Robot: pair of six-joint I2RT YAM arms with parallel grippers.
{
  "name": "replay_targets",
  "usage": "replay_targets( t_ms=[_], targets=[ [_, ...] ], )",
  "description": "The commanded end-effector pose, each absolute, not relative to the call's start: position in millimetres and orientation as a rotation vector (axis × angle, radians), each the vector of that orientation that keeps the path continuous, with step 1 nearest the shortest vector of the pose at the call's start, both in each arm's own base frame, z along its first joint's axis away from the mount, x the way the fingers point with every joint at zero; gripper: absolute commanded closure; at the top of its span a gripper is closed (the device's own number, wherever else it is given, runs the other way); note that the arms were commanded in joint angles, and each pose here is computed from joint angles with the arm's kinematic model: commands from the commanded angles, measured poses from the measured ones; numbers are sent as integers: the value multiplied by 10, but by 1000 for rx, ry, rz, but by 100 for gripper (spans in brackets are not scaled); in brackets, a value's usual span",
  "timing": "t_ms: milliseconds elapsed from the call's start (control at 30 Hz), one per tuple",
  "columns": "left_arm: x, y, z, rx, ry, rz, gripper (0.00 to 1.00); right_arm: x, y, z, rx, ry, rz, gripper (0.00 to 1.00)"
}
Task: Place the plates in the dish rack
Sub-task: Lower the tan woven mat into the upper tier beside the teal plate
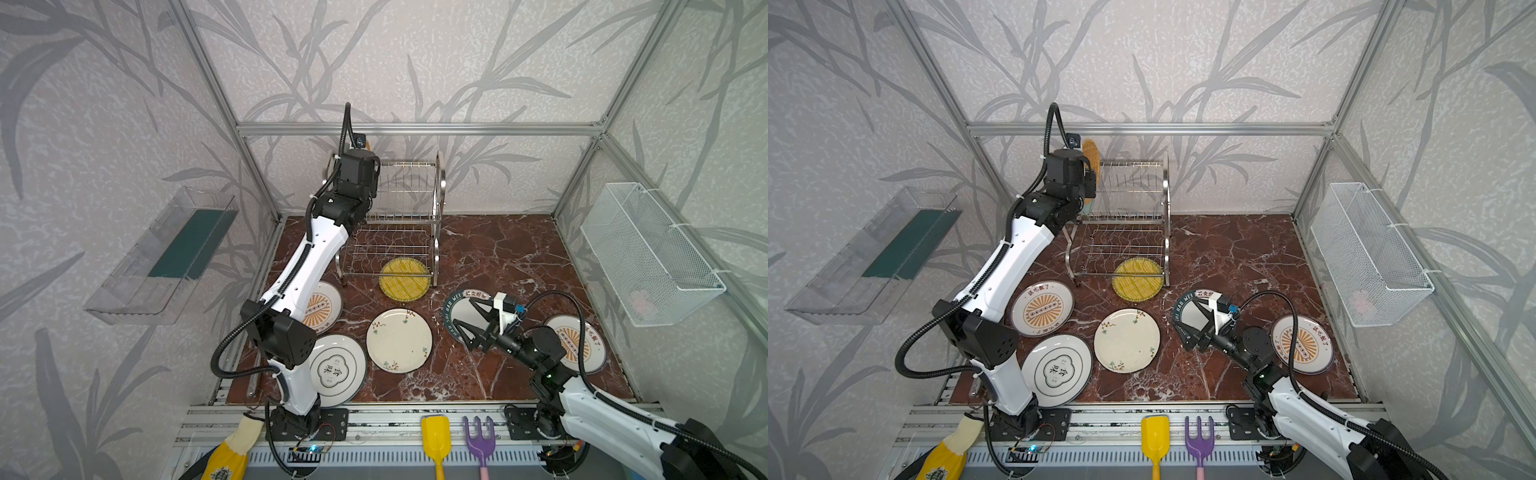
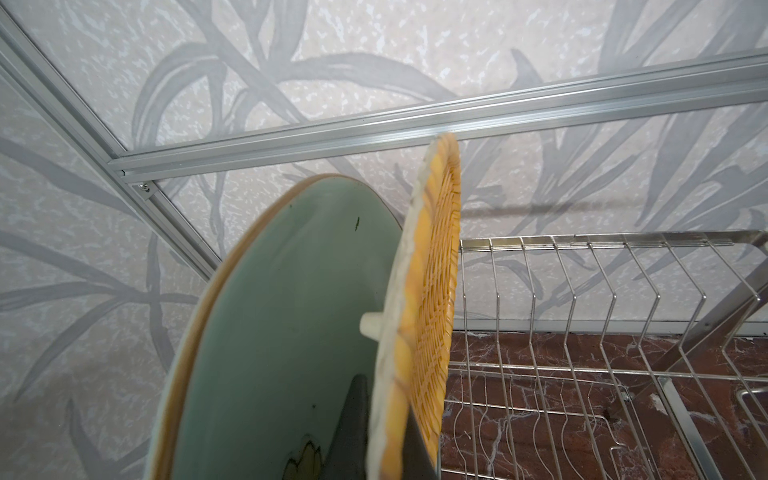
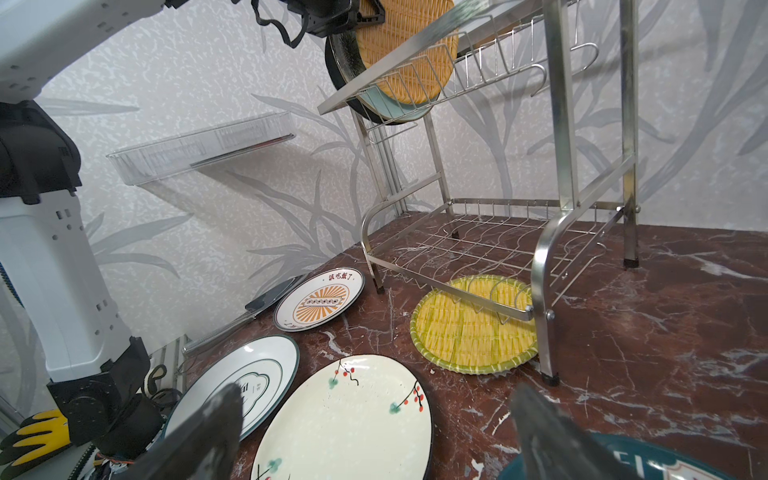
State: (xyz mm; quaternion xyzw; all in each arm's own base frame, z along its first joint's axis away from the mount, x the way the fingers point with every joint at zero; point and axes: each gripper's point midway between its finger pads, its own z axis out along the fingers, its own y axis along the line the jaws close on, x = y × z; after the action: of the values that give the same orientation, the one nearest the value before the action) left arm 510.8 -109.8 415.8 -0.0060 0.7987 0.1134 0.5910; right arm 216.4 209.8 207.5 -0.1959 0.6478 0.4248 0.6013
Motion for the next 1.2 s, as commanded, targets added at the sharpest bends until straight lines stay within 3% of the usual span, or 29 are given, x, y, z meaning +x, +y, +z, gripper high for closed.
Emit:
replay_targets(
  t_ms=[0,667,1167],
  targets=[
    [5087,-1103,4279,-33,1838,218,100,2177,2103,2262,-449,1447,981,1],
    [4999,-1159,4249,-88,1895,125,100,2227,2089,2213,-414,1486,978,1],
    [5007,-1289,4223,-49,1906,103,88,2238,2073,2211,-400,1495,974,1]
  ],
)
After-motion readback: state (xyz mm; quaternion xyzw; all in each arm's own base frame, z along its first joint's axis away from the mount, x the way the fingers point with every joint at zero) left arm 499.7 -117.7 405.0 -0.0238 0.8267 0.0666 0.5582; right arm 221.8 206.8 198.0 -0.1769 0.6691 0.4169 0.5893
